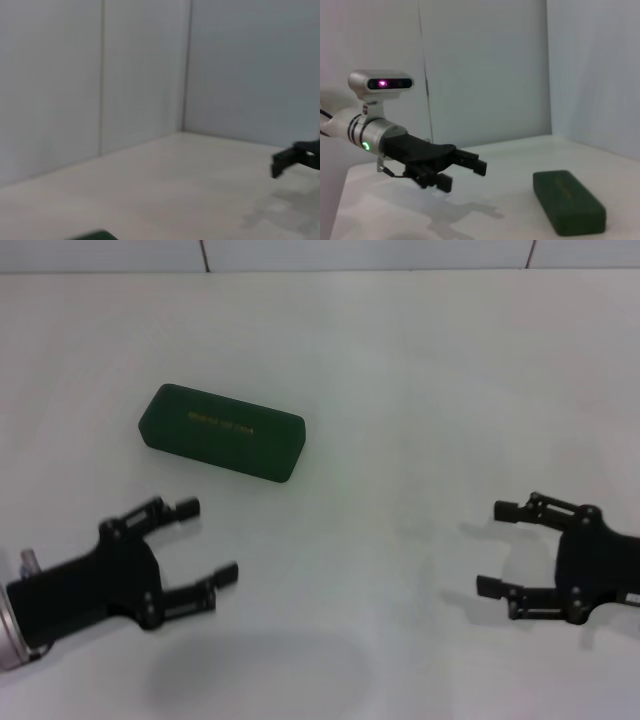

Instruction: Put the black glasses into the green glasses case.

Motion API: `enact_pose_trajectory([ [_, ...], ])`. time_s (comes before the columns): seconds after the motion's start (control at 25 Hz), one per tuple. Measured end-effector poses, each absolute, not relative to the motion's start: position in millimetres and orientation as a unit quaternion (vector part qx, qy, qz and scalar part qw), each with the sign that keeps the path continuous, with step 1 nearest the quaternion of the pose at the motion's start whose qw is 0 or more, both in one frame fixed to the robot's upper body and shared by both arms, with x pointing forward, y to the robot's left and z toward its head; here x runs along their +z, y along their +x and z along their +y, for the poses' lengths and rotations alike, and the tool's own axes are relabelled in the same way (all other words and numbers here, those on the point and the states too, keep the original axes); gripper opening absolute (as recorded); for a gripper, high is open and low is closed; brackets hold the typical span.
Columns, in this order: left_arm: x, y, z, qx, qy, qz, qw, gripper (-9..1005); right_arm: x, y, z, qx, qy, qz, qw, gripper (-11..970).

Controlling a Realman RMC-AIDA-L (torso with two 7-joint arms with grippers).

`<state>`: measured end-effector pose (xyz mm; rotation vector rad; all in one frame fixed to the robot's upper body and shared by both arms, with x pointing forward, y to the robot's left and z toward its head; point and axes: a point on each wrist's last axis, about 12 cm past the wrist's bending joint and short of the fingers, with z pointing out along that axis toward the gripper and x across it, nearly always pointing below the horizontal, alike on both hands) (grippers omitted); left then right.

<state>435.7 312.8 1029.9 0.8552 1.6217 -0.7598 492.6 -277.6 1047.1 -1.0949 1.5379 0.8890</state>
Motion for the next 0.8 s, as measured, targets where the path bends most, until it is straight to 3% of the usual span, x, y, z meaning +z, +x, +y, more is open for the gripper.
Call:
enact_pose_trajectory([
  [0.36, 1029.8, 420.3, 309.0, -0.362, 0.377, 0.671, 0.526, 876, 1041.0, 490.1, -262.6, 0.378, -0.472, 0.633, 0.484, 874],
  [0.8, 1031.1, 420.4, 314.0, -0.356, 0.374, 0.674, 0.529, 876, 1040.7, 490.1, -261.8, 0.379, -0.469, 0.633, 0.485, 874],
])
